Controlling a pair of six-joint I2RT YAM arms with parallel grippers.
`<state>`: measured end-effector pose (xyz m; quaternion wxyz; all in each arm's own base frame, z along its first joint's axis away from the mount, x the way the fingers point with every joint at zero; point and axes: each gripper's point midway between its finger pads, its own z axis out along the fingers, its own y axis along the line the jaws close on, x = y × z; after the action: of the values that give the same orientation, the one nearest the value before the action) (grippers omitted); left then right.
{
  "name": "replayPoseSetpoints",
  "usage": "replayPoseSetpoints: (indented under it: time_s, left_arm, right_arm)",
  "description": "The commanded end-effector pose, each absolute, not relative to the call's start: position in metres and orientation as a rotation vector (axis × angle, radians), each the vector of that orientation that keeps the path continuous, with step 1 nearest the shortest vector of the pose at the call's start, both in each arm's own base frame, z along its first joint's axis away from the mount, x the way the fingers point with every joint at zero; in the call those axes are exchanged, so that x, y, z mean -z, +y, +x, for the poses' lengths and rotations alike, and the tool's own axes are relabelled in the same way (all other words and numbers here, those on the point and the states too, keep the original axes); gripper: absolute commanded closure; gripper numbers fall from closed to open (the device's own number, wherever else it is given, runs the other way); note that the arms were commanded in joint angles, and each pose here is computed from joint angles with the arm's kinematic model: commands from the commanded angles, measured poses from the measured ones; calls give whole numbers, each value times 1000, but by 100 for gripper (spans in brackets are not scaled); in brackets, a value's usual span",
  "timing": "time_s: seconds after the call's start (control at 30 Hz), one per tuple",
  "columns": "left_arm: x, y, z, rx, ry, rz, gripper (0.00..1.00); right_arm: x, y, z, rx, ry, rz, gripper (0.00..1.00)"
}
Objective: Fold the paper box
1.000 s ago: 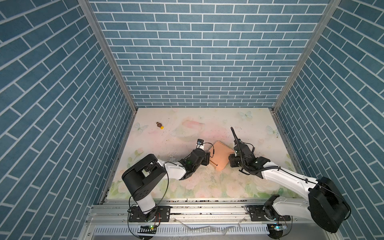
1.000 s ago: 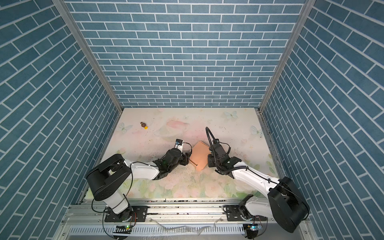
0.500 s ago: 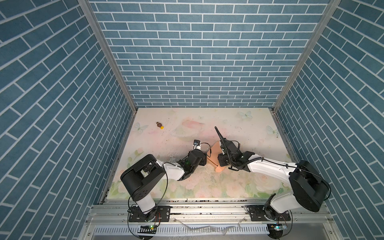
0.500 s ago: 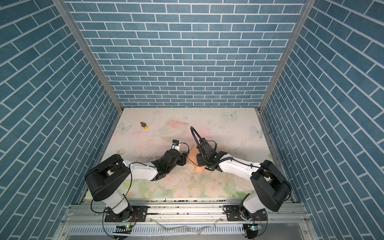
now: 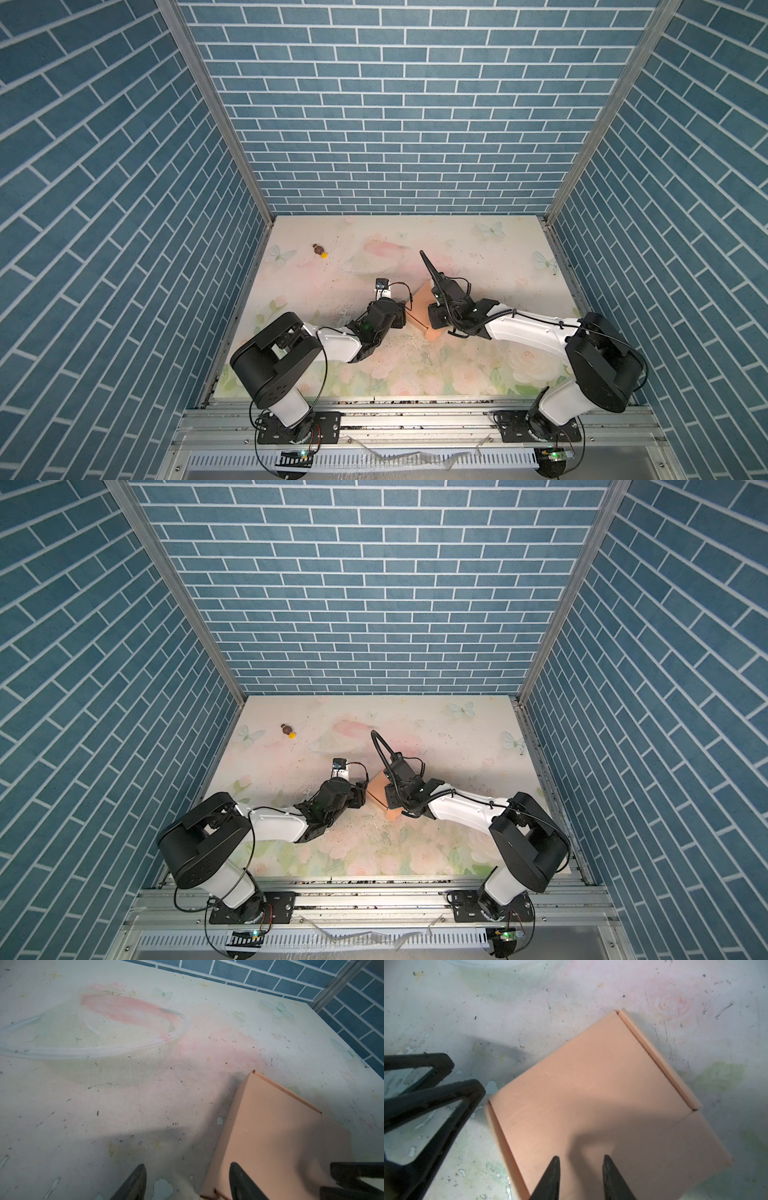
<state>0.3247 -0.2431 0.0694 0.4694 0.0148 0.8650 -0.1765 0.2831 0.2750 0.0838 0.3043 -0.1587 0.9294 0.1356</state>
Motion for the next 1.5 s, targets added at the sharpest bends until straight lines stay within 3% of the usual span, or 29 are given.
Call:
replayPoseSetpoints:
  time_s: [0.0,0.3,0.73,1.0,1.47]
  left_arm:
    - [-72,-229,322,398,2129,-20,35]
    - [-63,-207,285,329,2316,-102,38]
    - [-47,-252,257,360,2524,21,39]
    - [-38,-270,267,363,2556,44,38]
    - [-43,-248,302,313,2571,9,38]
  right_arm:
    - [-112,261,299,-331,2421,-366,64]
    - [-107,201,340,-318,2472,-178,61]
    - [-66,195,370,-277,2566,-212,60]
    - [-56,194,356,-288,2597,-243,60]
    - [-69,225,309,-387,2563,-268,61]
